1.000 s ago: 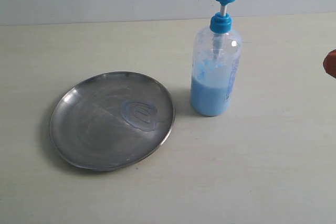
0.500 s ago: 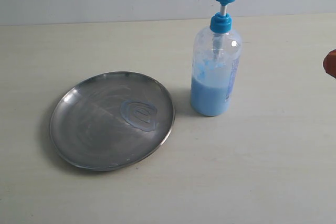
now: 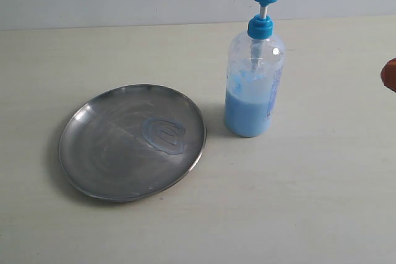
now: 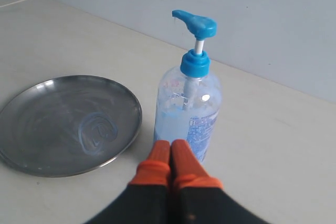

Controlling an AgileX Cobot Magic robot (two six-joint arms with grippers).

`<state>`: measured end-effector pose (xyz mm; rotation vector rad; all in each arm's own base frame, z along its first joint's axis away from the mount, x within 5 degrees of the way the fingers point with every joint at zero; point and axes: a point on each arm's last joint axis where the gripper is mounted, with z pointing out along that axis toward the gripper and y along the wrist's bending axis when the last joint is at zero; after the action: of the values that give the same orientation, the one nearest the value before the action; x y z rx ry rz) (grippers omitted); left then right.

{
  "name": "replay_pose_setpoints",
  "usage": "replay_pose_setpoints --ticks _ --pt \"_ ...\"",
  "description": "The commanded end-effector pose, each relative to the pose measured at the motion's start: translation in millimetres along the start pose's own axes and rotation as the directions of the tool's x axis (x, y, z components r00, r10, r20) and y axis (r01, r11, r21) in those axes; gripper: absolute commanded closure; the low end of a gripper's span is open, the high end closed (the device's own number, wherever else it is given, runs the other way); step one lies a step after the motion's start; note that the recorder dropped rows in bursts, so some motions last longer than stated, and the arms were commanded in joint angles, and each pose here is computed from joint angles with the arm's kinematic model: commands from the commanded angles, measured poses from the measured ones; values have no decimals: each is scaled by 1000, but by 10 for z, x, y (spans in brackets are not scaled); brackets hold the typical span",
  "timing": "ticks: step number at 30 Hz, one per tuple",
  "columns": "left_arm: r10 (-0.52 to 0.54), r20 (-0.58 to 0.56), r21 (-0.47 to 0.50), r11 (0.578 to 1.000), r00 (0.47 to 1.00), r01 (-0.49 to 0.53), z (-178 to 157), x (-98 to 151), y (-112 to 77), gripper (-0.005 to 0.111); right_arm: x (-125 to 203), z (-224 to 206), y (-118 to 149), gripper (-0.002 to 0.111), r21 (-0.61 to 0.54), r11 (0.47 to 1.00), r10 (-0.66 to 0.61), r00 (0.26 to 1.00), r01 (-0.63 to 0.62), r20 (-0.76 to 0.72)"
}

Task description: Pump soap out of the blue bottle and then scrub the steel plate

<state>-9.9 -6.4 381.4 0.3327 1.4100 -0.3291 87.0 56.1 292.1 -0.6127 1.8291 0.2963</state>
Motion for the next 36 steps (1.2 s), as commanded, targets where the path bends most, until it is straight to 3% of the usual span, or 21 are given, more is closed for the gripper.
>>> replay_pose_setpoints --ticks 1,9,16,23,36 --pt "45 96 -93 995 994 -36 -6 153 16 107 -5 -6 0 108 -1 1000 0 1000 0 14" --pt "30 193 -208 978 981 12 155 587 96 107 -33 -9 6 108 -9 1000 0 999 0 41" --pt "-52 147 -250 964 988 88 307 1092 168 107 -33 -9 6 108 -9 1000 0 999 0 41" --pt "-79 50 -271 958 996 90 374 1601 201 107 -33 -9 6 108 -9 1000 0 999 0 41" --pt "-113 -105 -281 957 988 80 372 1831 198 107 -33 -9 6 108 -9 1000 0 999 0 41"
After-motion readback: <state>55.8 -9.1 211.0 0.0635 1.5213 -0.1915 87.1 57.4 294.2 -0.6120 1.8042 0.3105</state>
